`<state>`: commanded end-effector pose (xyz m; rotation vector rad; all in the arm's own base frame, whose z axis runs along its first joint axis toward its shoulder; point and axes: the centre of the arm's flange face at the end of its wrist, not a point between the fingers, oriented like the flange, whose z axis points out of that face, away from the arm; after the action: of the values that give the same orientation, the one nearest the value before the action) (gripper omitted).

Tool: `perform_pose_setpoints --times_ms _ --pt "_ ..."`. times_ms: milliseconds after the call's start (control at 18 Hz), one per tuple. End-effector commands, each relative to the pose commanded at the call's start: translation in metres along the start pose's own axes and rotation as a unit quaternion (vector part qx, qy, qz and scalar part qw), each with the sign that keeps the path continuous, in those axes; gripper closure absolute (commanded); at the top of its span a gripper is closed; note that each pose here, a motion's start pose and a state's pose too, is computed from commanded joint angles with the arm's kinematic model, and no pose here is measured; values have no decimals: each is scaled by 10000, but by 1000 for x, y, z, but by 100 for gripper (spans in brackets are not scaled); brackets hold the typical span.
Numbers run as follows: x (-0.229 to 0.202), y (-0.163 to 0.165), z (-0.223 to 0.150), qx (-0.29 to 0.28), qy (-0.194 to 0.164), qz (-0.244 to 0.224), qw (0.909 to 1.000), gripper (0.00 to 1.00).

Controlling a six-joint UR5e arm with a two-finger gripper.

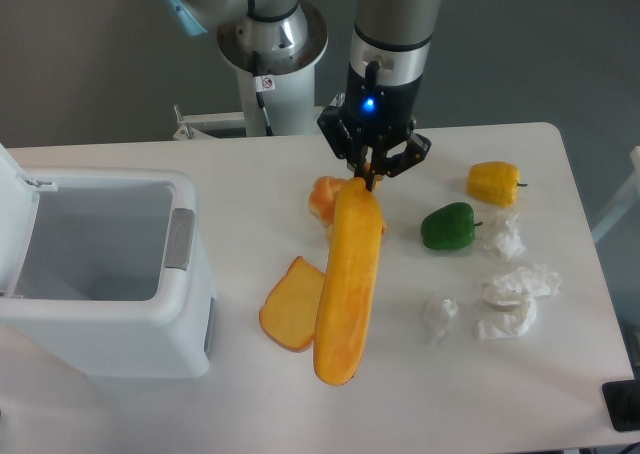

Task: Place the long bread in the trash can
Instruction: 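Lift the long bread by its end so it hangs upright, then carry the hanging bread over the white trash can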

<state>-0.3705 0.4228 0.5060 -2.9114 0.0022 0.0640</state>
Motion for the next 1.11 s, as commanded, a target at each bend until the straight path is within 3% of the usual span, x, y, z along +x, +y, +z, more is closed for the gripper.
perform_pose_setpoints --times_ms 333,722,1111 --pt "14 14 -19 -441 -96 -44 9990 99" --pt "57 31 -56 -616 142 -34 9980 99" --pt "141 4 -66 -671 620 653 9937 99"
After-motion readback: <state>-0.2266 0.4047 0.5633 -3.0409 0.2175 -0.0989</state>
